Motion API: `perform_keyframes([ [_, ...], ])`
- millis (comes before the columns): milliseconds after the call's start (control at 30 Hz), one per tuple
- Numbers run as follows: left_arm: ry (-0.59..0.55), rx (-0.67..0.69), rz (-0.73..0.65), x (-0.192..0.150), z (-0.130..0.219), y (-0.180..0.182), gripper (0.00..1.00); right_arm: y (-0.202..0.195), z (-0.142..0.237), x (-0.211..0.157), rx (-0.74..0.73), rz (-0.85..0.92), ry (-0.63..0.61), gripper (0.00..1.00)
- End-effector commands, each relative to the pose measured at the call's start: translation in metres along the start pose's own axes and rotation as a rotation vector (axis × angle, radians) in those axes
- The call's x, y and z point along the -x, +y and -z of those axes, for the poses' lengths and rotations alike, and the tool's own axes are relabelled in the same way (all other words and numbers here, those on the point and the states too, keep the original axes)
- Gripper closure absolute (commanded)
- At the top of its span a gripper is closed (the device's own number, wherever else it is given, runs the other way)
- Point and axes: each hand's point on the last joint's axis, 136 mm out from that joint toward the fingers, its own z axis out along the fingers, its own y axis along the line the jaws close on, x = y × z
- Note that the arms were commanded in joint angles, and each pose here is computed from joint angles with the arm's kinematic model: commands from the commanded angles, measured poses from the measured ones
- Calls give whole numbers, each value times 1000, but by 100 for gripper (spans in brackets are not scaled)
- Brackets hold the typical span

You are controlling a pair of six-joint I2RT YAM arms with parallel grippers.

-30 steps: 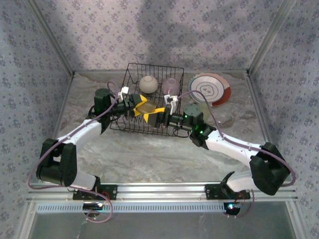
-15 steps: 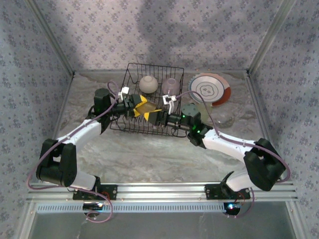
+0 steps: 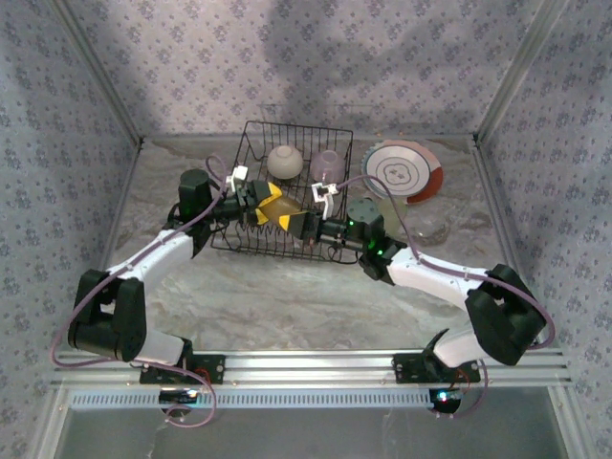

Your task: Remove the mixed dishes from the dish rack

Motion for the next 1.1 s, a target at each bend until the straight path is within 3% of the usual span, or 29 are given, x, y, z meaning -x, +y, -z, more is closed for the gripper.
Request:
perform_keyframes([
  [0,-13,0,-64,0,0,-4,33,44,-2,23,139,65,-51,100],
  [267,-27,12,-161,-6,9,-20,1,45,5,24,111,74,-42,100],
  [467,-67,14,-286,-12,21,-44,1,37,32,36,-43,116,-42,100],
  [733,-129,101,-484,-32,49,-65,1,4,104,56,-510,155,28,100],
  [900,-153,205,-620,-52,71,-58,1,-14,178,60,-865,144,140,100],
  [1067,-175,245,-659,-63,82,-48,1,-29,240,56,-1121,127,224,100],
])
